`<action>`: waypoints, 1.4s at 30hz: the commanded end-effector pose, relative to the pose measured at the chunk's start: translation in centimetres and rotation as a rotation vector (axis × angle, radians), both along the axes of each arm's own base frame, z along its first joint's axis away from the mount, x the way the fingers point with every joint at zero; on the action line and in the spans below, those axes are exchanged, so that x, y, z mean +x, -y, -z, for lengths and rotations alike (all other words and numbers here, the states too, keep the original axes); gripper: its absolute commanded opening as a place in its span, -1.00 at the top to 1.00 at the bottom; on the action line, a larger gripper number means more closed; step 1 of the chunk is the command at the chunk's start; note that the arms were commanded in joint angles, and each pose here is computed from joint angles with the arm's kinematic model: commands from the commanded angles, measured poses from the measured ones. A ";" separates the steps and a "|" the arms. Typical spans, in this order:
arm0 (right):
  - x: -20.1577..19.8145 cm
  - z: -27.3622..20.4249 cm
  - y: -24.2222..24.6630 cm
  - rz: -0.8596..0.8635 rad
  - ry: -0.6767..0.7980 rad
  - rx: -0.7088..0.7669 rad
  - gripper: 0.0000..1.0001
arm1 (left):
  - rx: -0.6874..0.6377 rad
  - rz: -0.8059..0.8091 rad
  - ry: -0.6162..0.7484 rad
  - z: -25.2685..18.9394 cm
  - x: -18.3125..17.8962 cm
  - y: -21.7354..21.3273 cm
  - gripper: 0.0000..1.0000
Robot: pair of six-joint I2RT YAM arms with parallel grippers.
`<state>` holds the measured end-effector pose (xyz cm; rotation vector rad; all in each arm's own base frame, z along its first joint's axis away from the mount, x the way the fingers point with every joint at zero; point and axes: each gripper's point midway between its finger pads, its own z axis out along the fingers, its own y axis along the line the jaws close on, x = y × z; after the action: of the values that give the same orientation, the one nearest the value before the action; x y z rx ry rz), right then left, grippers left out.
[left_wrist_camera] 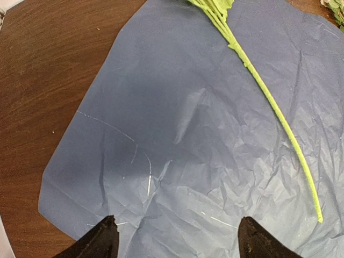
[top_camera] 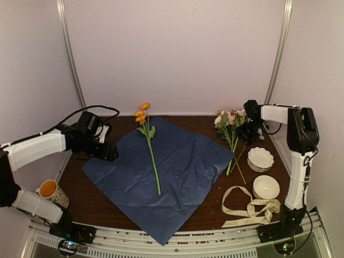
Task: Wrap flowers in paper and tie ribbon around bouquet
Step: Pick up the fake flower from the corner of the board.
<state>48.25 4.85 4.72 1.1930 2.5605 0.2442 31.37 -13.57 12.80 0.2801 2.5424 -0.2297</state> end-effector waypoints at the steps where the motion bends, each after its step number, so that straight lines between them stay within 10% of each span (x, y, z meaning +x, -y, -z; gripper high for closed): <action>1: 0.2 0.6 -0.6 0.077 -0.028 0.070 0.06 | 0.003 0.015 0.059 -1.7 1.0 0.4 -0.59; 29: -1.3 5.0 -5.4 0.094 -0.085 0.111 0.40 | -0.006 0.047 0.093 -2.7 1.6 0.9 -0.60; 42: -0.2 1.2 -3.2 -0.010 -0.036 -0.072 1.00 | -0.024 0.069 0.093 -2.8 1.9 1.5 -0.62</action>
<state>48.26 8.96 2.55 1.2476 2.5638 0.2546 32.19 -13.98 14.03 0.3287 2.5022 -0.2276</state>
